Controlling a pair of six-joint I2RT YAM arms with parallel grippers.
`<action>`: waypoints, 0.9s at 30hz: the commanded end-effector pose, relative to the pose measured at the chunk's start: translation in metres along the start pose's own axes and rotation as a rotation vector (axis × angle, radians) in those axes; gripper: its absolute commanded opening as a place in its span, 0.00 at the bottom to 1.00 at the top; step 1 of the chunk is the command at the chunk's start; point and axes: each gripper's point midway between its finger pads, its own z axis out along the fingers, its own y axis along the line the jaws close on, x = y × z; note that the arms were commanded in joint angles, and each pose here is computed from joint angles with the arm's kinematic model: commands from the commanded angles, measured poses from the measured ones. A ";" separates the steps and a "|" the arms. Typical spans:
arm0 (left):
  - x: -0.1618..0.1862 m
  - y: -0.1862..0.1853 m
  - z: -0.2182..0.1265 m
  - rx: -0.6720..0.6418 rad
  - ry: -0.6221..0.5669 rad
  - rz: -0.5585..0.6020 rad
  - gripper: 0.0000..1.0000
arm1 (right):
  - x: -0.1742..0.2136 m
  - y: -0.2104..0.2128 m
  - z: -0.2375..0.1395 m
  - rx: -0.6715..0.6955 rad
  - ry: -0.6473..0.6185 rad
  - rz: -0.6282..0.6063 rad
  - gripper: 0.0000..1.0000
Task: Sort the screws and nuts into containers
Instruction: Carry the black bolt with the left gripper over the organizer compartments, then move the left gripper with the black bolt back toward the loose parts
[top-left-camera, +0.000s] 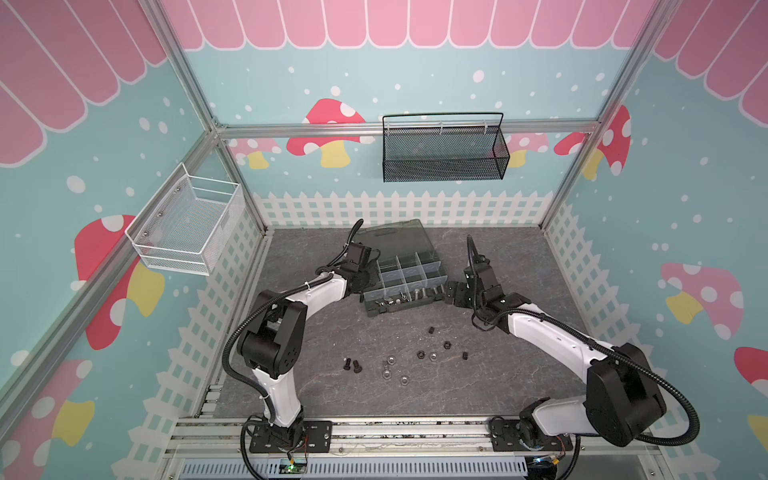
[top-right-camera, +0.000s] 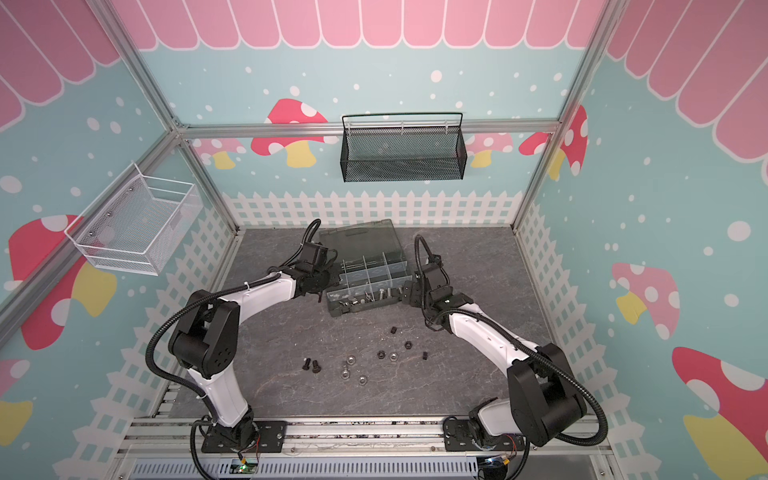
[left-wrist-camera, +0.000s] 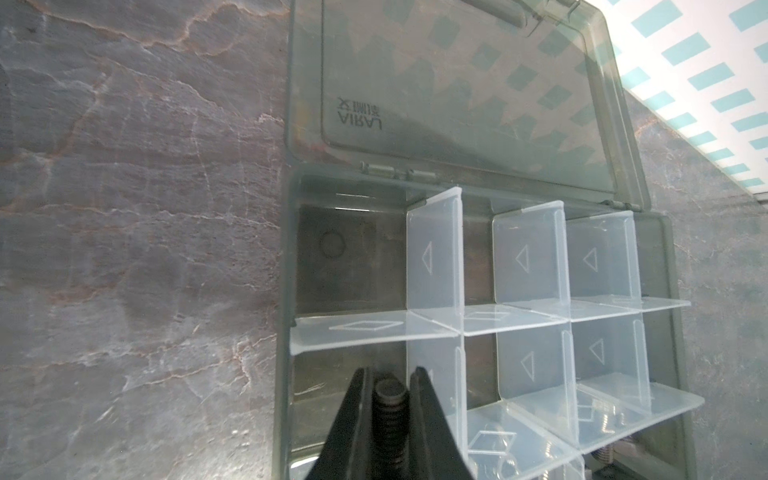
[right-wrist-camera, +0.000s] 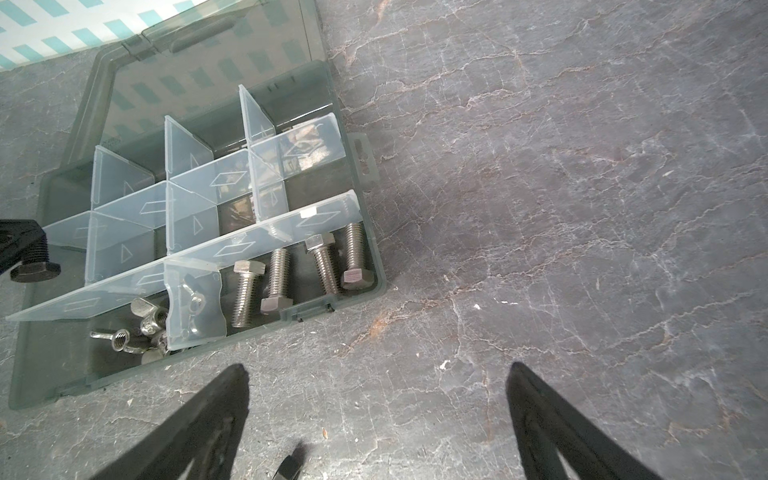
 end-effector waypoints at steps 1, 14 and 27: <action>-0.004 -0.003 -0.007 0.027 -0.020 -0.003 0.23 | -0.008 0.001 -0.006 -0.009 -0.021 0.022 0.98; -0.003 -0.006 -0.057 0.086 -0.066 -0.006 0.35 | -0.011 0.005 -0.007 -0.023 -0.025 0.022 0.98; 0.080 0.062 -0.131 -0.039 -0.002 0.013 0.40 | -0.009 0.003 -0.007 -0.025 -0.029 0.029 0.98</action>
